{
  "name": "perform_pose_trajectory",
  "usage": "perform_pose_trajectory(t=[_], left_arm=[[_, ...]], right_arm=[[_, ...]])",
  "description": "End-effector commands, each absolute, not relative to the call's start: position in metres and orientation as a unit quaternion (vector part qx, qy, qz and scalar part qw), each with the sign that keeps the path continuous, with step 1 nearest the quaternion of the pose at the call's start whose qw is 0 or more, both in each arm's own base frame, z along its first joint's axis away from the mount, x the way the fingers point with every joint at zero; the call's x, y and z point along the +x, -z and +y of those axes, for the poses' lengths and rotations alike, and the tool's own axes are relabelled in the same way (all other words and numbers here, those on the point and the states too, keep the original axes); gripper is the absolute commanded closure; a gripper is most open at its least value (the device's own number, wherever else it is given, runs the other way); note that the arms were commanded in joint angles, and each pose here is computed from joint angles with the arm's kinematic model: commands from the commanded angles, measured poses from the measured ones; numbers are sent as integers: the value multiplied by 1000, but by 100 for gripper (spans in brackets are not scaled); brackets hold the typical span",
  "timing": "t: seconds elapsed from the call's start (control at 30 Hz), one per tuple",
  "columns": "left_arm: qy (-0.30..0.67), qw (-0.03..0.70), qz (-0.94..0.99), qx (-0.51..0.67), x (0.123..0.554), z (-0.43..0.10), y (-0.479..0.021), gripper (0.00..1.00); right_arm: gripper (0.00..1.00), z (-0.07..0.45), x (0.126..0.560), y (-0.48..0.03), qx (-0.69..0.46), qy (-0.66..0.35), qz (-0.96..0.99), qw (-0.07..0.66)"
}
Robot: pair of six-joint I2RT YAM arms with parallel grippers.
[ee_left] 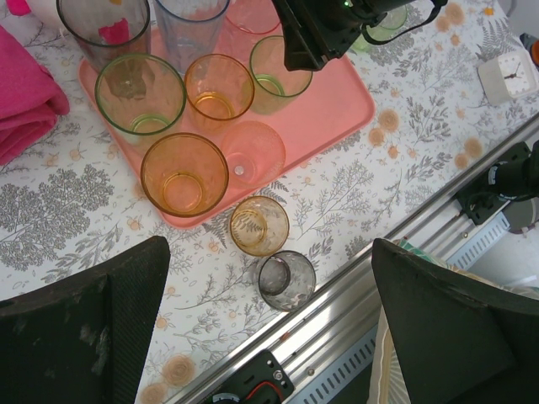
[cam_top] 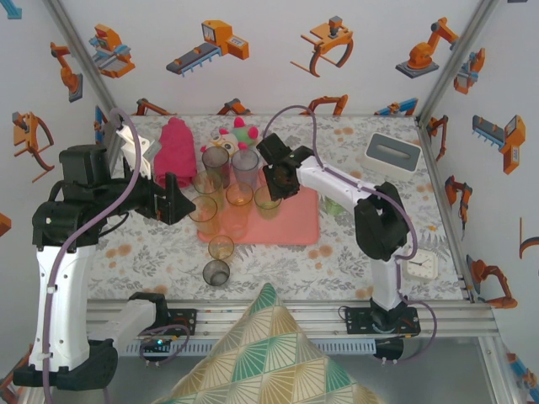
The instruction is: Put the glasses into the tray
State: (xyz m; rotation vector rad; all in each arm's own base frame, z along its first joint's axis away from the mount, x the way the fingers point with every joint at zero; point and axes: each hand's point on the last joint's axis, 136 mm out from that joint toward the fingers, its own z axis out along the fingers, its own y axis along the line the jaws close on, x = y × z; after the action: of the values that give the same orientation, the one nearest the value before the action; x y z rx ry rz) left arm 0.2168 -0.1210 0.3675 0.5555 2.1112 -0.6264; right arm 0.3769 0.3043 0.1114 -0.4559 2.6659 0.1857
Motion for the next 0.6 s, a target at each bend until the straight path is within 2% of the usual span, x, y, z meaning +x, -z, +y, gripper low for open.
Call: perform_pose_trajectory(t=[0.0,0.57], left_arm=[[253,432,835,228,211,-121,-377,3],[249,432,836,227,210,-120,-375,3]], right_arm=[[64,302,374,-139,-166,-79,956,229],[63,294,360,-182,-174,-99,948,249]])
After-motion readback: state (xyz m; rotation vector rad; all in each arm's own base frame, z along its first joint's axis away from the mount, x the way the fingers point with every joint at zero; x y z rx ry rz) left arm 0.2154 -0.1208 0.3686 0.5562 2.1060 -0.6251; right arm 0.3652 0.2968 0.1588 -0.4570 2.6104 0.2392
